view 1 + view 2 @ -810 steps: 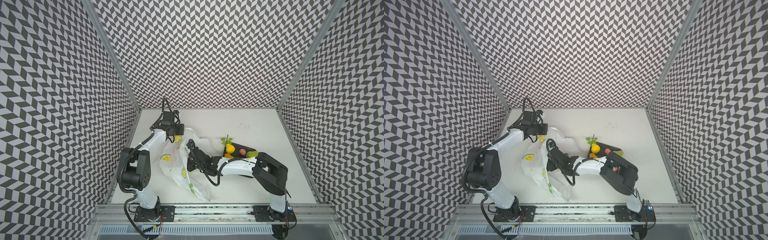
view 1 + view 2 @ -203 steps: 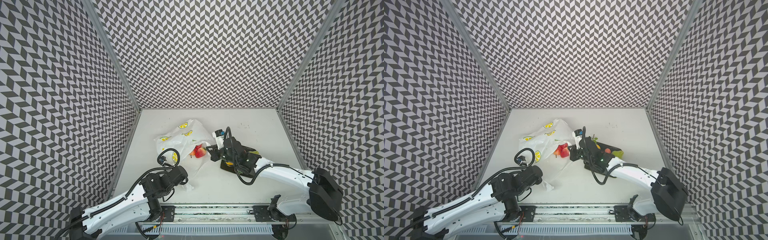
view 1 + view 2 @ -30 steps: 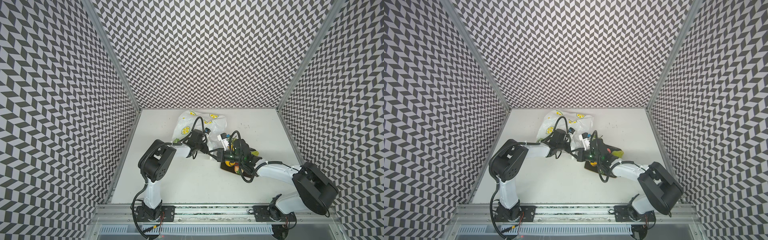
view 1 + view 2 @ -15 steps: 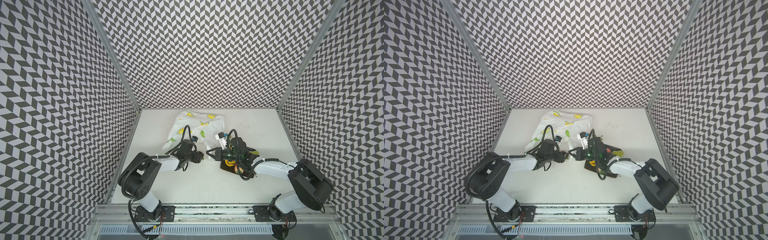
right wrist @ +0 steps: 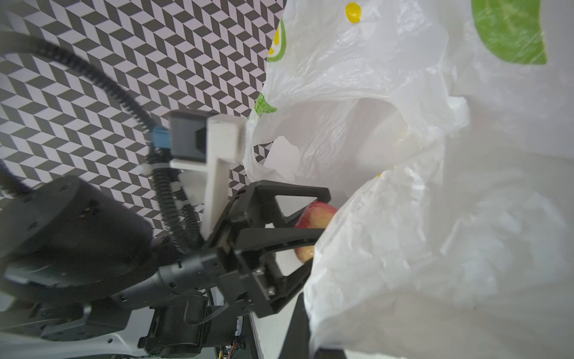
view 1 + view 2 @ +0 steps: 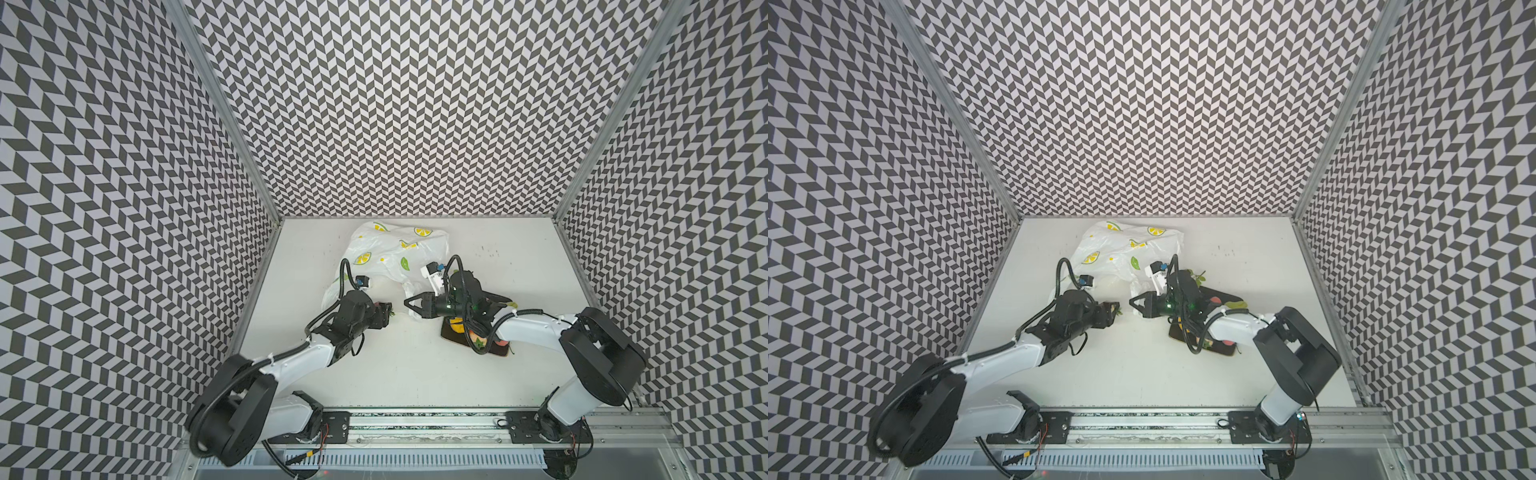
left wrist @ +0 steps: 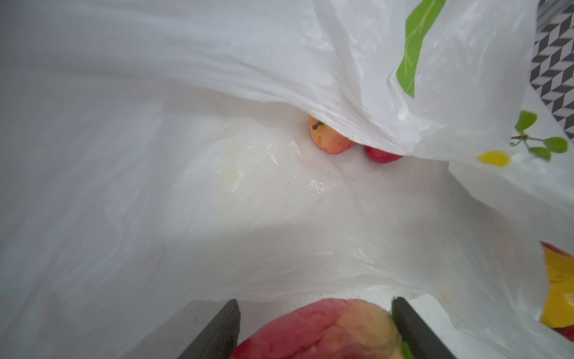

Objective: Take the fake fruits out of the plastic bag
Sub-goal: 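Carry the red apple over the black tray with the left gripper while the right withdraws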

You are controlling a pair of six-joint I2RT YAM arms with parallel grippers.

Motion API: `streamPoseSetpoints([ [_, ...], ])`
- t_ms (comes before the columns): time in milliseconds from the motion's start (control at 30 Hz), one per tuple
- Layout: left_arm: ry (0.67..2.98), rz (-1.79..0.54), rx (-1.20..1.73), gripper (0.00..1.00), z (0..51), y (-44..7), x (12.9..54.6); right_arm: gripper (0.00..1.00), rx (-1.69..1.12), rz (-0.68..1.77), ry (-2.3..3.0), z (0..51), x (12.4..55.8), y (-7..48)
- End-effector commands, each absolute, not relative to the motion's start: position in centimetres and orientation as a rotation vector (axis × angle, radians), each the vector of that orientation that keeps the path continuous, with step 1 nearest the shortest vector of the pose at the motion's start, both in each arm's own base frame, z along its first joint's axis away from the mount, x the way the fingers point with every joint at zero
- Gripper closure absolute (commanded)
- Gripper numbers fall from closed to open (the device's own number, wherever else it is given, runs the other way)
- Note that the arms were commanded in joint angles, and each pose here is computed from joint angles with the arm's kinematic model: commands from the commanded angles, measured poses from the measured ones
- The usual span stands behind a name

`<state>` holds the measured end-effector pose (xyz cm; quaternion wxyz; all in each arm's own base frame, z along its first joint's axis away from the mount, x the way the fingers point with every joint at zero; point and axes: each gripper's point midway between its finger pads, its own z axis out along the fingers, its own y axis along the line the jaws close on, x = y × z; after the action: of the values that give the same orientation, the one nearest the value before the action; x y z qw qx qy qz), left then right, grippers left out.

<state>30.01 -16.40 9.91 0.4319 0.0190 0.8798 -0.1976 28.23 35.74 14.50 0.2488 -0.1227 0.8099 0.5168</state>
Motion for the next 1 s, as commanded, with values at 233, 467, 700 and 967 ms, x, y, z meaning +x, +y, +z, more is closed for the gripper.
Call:
streamPoseSetpoints([
  [233, 1.943, -0.466, -0.126, 0.96, 21.2, -11.0, 26.6, 1.00, -0.474, 1.399, 2.239, 13.3, 26.9, 40.0],
  [467, 1.885, -0.590, -0.014, 0.96, 26.5, -13.3, 26.1, 0.52, -0.410, 1.361, 2.182, 16.9, 26.2, 37.3],
  [700, 1.899, -0.716, 0.103, 0.96, 28.0, -19.4, 25.6, 0.39, -0.308, 1.173, 2.151, 20.4, 25.2, 29.6],
  [967, 1.949, -0.868, 0.302, 0.93, 26.3, -29.6, 24.9, 0.34, -0.057, 1.055, 1.983, 24.9, 21.0, 20.1],
])
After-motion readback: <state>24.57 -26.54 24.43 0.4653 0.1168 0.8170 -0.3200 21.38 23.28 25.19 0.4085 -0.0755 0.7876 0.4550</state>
